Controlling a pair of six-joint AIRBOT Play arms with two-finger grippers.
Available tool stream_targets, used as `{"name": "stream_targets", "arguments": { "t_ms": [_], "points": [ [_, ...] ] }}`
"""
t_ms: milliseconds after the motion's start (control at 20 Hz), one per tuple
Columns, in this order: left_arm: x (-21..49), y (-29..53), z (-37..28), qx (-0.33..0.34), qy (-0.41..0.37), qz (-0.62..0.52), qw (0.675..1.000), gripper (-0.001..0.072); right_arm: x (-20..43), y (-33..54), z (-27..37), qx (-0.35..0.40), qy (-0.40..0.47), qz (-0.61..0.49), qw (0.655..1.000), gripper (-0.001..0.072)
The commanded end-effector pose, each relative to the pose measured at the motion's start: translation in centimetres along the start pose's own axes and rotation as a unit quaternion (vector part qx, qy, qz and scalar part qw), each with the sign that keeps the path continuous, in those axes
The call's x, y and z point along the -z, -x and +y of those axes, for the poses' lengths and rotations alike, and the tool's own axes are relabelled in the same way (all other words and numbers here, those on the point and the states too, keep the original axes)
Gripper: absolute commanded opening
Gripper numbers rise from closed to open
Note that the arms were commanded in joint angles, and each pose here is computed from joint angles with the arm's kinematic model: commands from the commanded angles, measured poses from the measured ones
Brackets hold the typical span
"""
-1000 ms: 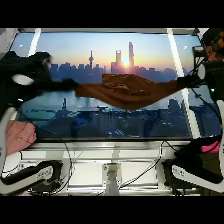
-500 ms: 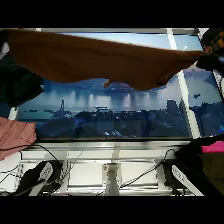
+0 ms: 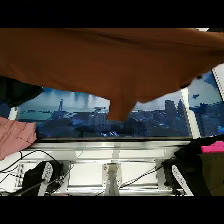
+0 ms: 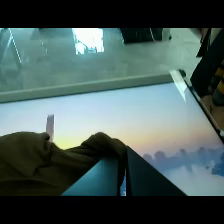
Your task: Fold the clothes and pants, and hang the long-sleeved shirts on hangers.
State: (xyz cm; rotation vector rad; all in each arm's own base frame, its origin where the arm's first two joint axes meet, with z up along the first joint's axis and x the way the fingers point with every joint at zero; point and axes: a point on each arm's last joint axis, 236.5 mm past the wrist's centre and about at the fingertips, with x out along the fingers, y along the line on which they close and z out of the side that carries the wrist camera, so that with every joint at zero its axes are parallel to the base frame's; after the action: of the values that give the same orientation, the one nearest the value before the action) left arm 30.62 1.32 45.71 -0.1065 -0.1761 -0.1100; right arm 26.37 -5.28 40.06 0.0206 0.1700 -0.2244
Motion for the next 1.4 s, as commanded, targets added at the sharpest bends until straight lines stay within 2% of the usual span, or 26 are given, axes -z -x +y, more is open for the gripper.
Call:
{"name": "stream_targets", "arguments": {
  "t_ms": [0,150,300,500,650,850,1000,1150,1200,1250,1300,1350],
  "points": [
    [-0.9,1.7,0.3,-0.031,-0.023,-0.006,0.999,0.0018,-1.4,4.7,-0.5,-0.008,-0.012,-0.008,1.0,0.0013],
    [2.9,1.2,1.6,-0.048,0.02,0.064,0.997,0.0018,-0.7,4.6,1.8,-0.056,-0.032,0.017,0.998,0.0013],
    [9.4,0.1,2.9,-0.045,0.045,0.169,0.984,0.0018,3.2,0.7,2.0,-0.04,-0.019,0.111,0.993,0.0013],
    [18.5,-1.9,5.8,-0.051,0.101,0.272,0.955,0.0018,13.4,-8.5,3.6,-0.03,0.029,0.322,0.946,0.0013],
    [26.9,-3.0,8.3,-0.064,0.152,0.353,0.921,0.0018,20.9,-16.1,6.4,-0.051,0.029,0.415,0.908,0.0014],
    [36.5,-4.8,12.1,-0.092,0.202,0.421,0.879,0.0019,28.9,-26.4,13.4,-0.127,-0.065,0.425,0.894,0.0014],
    [40.1,-6.6,14.8,-0.125,0.236,0.408,0.873,0.0019,31.8,-30.7,16.5,-0.151,-0.145,0.404,0.89,0.0014],
    [41.7,-8.3,16.9,-0.156,0.271,0.374,0.873,0.0019,31.9,-33.1,17.4,-0.15,-0.161,0.368,0.904,0.002],
    [42.1,-8.5,17.5,-0.165,0.27,0.369,0.874,0.0019,31.5,-33.5,17.5,-0.151,-0.161,0.355,0.908,0.0125],
    [42.6,-8.6,18.0,-0.172,0.27,0.368,0.873,0.0043,31.1,-33.7,17.6,-0.155,-0.155,0.345,0.913,0.0301],
    [43.1,-8.6,18.4,-0.177,0.268,0.368,0.873,0.0223,30.8,-33.7,17.6,-0.16,-0.141,0.342,0.915,0.0488],
    [43.2,-8.6,18.7,-0.179,0.263,0.367,0.874,0.0485,30.7,-33.5,17.5,-0.164,-0.129,0.342,0.916,0.0555]
  ]
}}
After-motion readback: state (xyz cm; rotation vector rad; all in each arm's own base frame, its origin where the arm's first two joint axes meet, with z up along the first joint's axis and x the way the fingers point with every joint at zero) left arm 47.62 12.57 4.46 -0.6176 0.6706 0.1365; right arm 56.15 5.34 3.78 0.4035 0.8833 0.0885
